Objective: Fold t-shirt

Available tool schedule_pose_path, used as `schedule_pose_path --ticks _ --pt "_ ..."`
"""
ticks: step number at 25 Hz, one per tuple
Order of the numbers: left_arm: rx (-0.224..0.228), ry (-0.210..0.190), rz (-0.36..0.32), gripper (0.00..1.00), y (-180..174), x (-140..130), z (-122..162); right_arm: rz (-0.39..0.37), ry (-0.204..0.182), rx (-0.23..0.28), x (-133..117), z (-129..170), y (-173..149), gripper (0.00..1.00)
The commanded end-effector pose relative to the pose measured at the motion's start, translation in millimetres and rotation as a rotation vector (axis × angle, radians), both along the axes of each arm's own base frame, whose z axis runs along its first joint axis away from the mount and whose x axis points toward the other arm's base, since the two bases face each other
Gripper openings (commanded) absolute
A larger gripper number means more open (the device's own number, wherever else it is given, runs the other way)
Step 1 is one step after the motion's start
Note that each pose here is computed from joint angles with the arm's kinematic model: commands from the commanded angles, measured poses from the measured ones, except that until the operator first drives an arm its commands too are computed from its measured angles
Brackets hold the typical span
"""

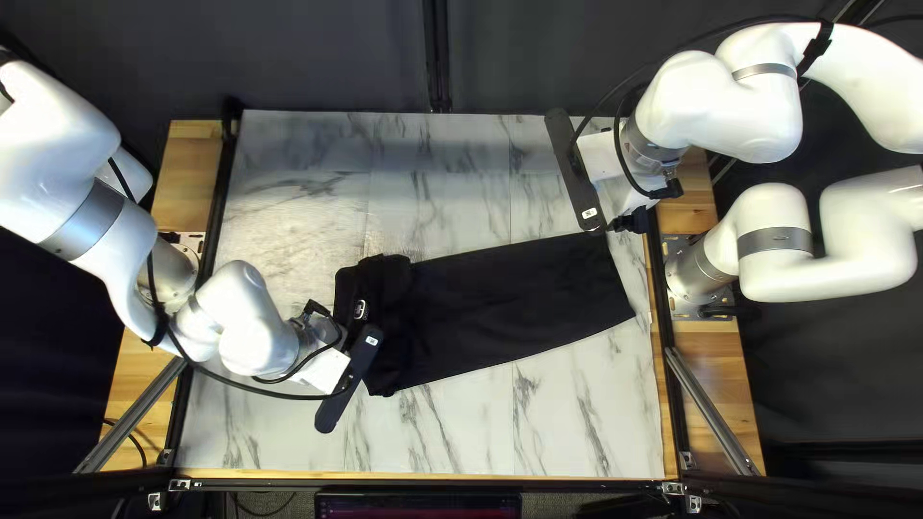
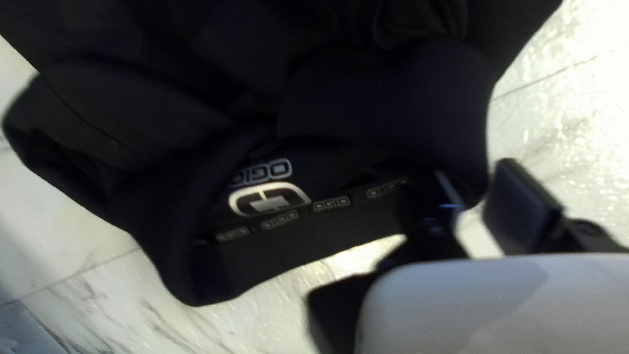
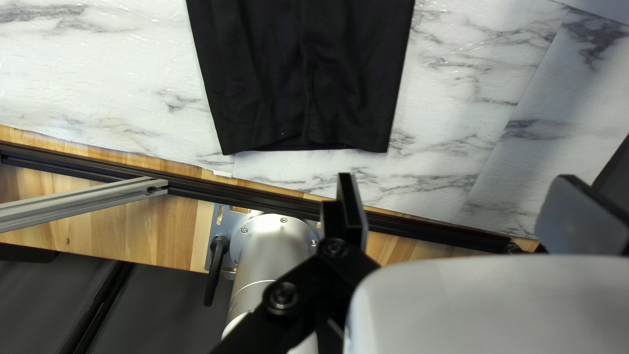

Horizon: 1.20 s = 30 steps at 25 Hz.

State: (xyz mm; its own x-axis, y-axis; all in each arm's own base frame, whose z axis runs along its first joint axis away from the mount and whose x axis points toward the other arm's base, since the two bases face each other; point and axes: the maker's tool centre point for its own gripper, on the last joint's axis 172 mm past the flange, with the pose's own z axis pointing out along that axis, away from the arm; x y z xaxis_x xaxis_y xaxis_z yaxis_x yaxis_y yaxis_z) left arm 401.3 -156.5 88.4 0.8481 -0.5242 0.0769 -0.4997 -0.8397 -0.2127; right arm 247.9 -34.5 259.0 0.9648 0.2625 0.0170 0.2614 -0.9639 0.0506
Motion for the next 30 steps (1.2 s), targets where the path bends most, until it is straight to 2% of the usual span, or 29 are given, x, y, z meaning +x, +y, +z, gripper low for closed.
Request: schedule_pose_path --ticks 1,4,8,9,10,11,12,15,18,21,24,27,30 --pt "0.033 0.006 -0.051 0.00 12 25 31 0.000 0.000 0.000 0 0 0 1.00" --pt "0.060 0.021 -0.110 0.00 24 55 47 0.000 0.000 0.000 0 0 0 1.00" --pt "0.071 0.034 -0.178 0.00 38 91 50 0.000 0.000 0.000 0 0 0 1.00" --pt "0.071 0.036 -0.202 0.01 40 104 48 0.000 0.000 0.000 0 0 0 1.00" --pt "0.070 0.039 -0.223 0.10 40 116 45 0.000 0.000 0.000 0 0 0 1.00" --pt "0.069 0.040 -0.236 0.64 40 123 42 0.000 0.000 0.000 0 0 0 1.00" --pt "0.068 0.041 -0.259 1.00 39 131 38 0.000 0.000 0.000 0 0 0 1.00" --pt "0.076 0.033 -0.304 1.00 37 136 37 0.000 0.000 0.000 0 0 0 1.00" --pt "0.093 0.029 -0.329 1.00 37 129 42 0.000 0.000 0.000 0 0 0 1.00" --pt "0.117 0.029 -0.342 1.00 41 108 50 0.000 0.000 0.000 0 0 0 1.00" --pt "0.148 0.029 -0.335 1.00 50 75 53 0.000 0.000 0.000 0 0 0 1.00" --pt "0.177 0.025 -0.329 1.00 65 40 48 0.000 0.000 0.000 0 0 0 1.00" --pt "0.205 0.020 -0.332 1.00 77 21 37 0.000 0.000 0.000 0 0 0 1.00"
